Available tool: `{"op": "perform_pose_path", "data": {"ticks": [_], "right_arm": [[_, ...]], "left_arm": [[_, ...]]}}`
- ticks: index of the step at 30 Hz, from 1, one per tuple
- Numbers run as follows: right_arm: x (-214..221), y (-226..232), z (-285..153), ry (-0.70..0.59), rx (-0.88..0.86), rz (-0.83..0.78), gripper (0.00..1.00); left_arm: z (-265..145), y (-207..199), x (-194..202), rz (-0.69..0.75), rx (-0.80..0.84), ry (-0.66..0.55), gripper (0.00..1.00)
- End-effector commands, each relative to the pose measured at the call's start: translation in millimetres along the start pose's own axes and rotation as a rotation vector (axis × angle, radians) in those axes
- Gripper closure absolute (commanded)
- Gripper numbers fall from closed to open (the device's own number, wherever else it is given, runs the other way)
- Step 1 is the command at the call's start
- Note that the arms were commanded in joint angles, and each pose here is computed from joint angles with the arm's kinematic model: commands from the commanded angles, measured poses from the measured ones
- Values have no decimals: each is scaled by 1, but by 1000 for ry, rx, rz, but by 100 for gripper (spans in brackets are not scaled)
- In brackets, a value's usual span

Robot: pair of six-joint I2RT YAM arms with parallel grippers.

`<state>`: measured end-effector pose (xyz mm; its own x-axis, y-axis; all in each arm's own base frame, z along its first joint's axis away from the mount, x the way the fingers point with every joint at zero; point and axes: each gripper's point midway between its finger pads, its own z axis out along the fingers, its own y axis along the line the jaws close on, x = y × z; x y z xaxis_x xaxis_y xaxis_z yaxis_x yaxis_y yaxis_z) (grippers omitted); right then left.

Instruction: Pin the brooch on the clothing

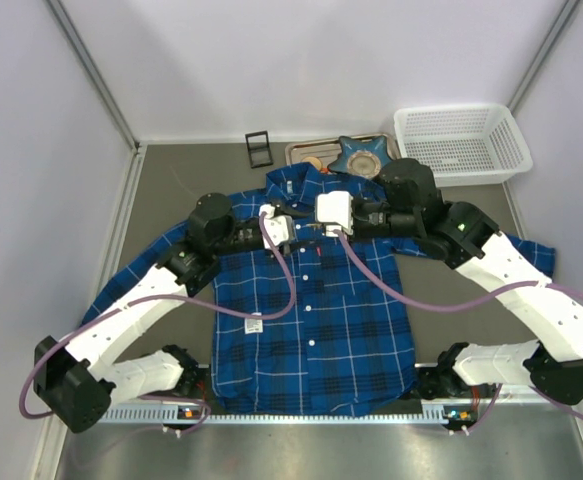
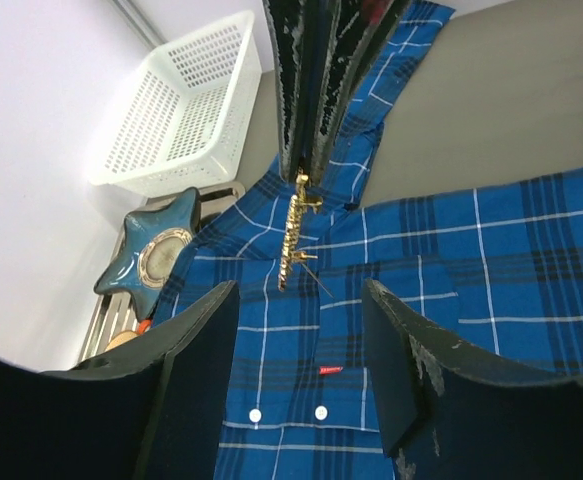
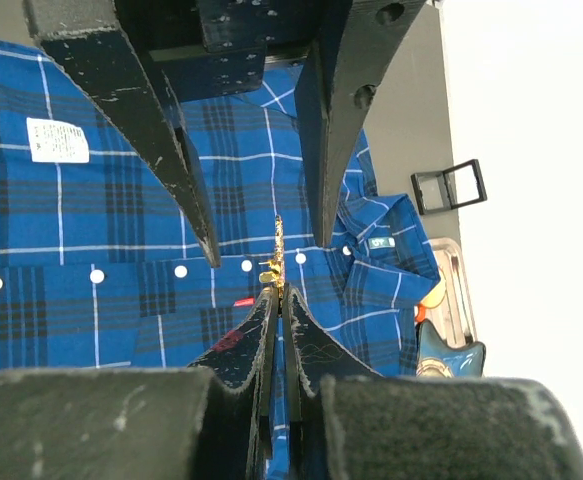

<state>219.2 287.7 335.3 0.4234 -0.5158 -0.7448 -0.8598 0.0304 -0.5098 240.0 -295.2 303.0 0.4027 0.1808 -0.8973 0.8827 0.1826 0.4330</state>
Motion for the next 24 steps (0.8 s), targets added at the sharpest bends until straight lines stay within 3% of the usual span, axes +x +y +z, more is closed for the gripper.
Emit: {"op": "perform_pose_path", "data": {"ticks": [1, 8, 13, 24], "right_arm": [[-26, -13, -4, -71, 41, -31, 100], [-18, -6, 4, -51, 16, 44, 100], [-18, -2, 8, -41, -30, 153, 100], [-23, 1, 6, -52, -62, 195, 100]], "left_arm": [[-12, 5, -22, 66, -32, -43, 42], [-28, 13, -52, -92, -46, -97, 52], [-24, 4, -63, -171, 41, -114, 57], [-16, -6, -46, -229, 121, -59, 63]]}}
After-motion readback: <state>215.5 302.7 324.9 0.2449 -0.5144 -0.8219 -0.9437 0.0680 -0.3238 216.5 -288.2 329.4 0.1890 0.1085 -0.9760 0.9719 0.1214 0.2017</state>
